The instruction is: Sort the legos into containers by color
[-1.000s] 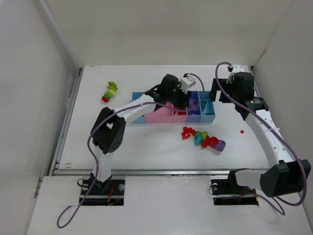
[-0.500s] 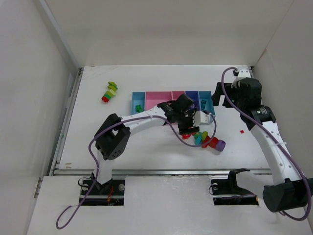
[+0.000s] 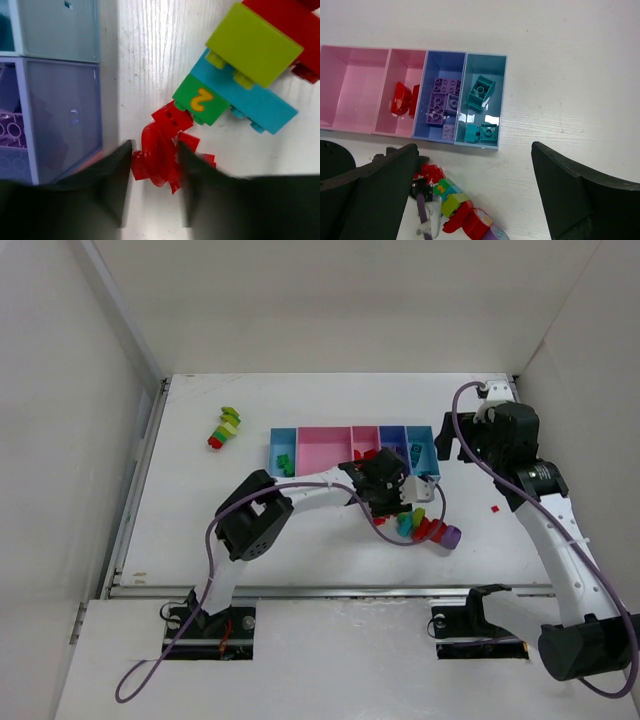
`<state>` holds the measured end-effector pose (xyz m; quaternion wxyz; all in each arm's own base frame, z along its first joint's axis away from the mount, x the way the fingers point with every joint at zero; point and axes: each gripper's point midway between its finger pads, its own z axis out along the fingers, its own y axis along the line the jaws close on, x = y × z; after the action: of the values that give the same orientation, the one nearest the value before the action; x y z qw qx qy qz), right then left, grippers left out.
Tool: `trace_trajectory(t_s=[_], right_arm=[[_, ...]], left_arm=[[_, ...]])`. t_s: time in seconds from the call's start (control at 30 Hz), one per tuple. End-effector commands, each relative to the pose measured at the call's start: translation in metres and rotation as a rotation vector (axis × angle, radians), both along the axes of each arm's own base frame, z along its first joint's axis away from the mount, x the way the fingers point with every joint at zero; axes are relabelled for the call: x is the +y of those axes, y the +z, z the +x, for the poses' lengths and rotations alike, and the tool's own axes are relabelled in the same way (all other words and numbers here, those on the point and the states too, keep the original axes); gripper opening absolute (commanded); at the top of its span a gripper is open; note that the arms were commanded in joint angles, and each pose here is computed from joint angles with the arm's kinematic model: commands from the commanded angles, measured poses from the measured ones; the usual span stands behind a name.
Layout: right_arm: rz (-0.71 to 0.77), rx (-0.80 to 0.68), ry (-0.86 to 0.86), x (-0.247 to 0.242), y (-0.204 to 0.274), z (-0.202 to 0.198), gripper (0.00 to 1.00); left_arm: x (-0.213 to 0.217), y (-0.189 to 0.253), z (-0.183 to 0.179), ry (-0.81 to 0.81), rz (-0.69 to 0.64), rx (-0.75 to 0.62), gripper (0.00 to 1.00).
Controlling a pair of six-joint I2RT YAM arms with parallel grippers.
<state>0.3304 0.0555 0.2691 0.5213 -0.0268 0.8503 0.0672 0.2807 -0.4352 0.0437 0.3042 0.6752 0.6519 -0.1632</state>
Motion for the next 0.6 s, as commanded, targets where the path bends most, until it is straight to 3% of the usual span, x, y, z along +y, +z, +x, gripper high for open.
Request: trace_trajectory(t_s=[0.0, 0.07, 0.13, 0.33, 0.57], right_arm=[[-0.019, -0.054, 0.029, 0.000, 0.013, -0.003, 1.00], [-0.030, -0.047, 0.034, -0.001, 0.009, -0.003, 1.00], [-0.038, -0.057, 0.038, -0.001, 0.011, -0.005, 1.00], [-0.037, -0.066, 0.038, -0.001, 0.011, -0.003, 1.00], [-0.032, -0.075, 0.046, 0.001, 0.014, 0.000, 1.00]], left_arm=[[-0.007, 0.008, 0.007, 0.023, -0.011, -0.018, 0.30], [-0.004, 0.003, 0.003, 0.018, 0.015, 0.008, 0.12], [-0.003, 0.004, -0.003, 0.001, 0.018, 0.036, 0.01], [0.005, 0.031, -0.018, -0.044, -0.025, 0.038, 0.00], [0.002, 0.085, -0.009, 0.001, -0.124, 0.036, 0.00]])
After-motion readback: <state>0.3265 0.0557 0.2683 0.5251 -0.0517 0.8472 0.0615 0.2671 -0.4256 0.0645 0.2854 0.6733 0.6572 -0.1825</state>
